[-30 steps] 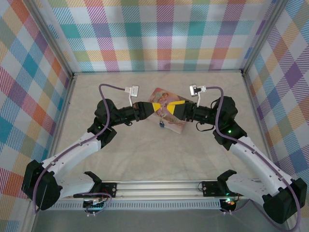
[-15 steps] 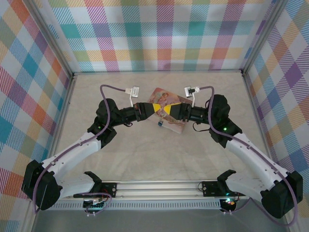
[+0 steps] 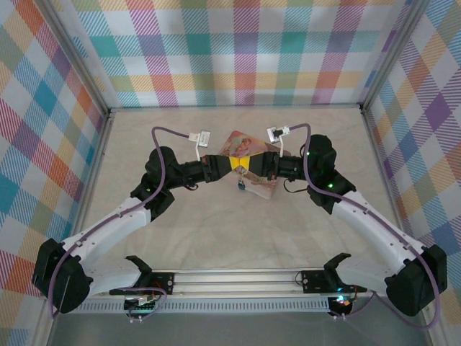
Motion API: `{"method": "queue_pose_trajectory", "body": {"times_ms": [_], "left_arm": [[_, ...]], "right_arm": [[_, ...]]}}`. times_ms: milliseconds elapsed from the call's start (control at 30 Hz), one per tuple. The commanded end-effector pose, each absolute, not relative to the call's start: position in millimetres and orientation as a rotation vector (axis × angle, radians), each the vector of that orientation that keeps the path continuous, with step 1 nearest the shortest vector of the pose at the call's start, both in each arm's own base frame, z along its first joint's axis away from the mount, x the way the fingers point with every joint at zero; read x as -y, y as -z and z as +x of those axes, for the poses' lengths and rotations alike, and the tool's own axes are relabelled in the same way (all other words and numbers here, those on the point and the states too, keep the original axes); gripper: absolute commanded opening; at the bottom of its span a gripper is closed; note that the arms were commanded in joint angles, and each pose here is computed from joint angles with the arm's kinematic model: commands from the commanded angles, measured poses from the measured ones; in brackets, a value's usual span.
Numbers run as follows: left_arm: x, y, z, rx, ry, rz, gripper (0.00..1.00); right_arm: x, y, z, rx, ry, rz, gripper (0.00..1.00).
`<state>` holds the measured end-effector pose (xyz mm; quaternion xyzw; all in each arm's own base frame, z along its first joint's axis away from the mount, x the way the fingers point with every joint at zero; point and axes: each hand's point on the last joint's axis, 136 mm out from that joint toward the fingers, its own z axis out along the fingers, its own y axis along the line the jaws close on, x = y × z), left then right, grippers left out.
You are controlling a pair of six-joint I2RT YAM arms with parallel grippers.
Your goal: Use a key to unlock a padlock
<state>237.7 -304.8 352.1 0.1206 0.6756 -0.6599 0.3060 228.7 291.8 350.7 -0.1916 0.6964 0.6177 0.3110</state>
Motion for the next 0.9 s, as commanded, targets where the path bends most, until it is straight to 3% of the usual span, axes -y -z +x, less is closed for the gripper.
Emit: {"method": "queue_pose_trajectory", "body": {"times_ms": [0, 67, 233, 300, 433, 633, 800, 867], "left_arm": [[304.3, -376.4, 228.4, -1.707, 1.746, 0.386, 0.00], [303.4, -376.4, 228.7, -1.706, 1.740, 0.381, 0.00], [300.1, -375.5, 230.8, -1.719, 1.711, 0.359, 0.01], [297.5, -374.5, 232.9, -1.726, 1.696, 0.341, 0.11], [289.6, -374.2, 236.9, -1.732, 1.671, 0.306, 0.43], [281.6, -372.3, 238.3, -1.735, 1.655, 0.282, 0.45], [283.5, -375.2, 233.4, -1.695, 1.707, 0.308, 0.56], [285.6, -380.4, 227.9, -1.650, 1.750, 0.347, 0.66]], "right_arm": [[-296.3, -362.4, 221.0, -1.799, -1.653, -0.578, 0.10], [-295.8, -359.4, 220.9, -1.810, -1.647, -0.576, 0.04], [-292.5, -360.6, 219.8, -1.800, -1.629, -0.566, 0.02], [-290.9, -361.8, 219.6, -1.795, -1.618, -0.561, 0.01], [-288.4, -362.1, 218.7, -1.792, -1.608, -0.549, 0.01], [-284.5, -363.6, 219.7, -1.780, -1.587, -0.526, 0.00], [-284.8, -374.7, 218.4, -1.737, -1.608, -0.531, 0.00], [-285.0, -379.7, 218.6, -1.719, -1.624, -0.528, 0.00]]}}
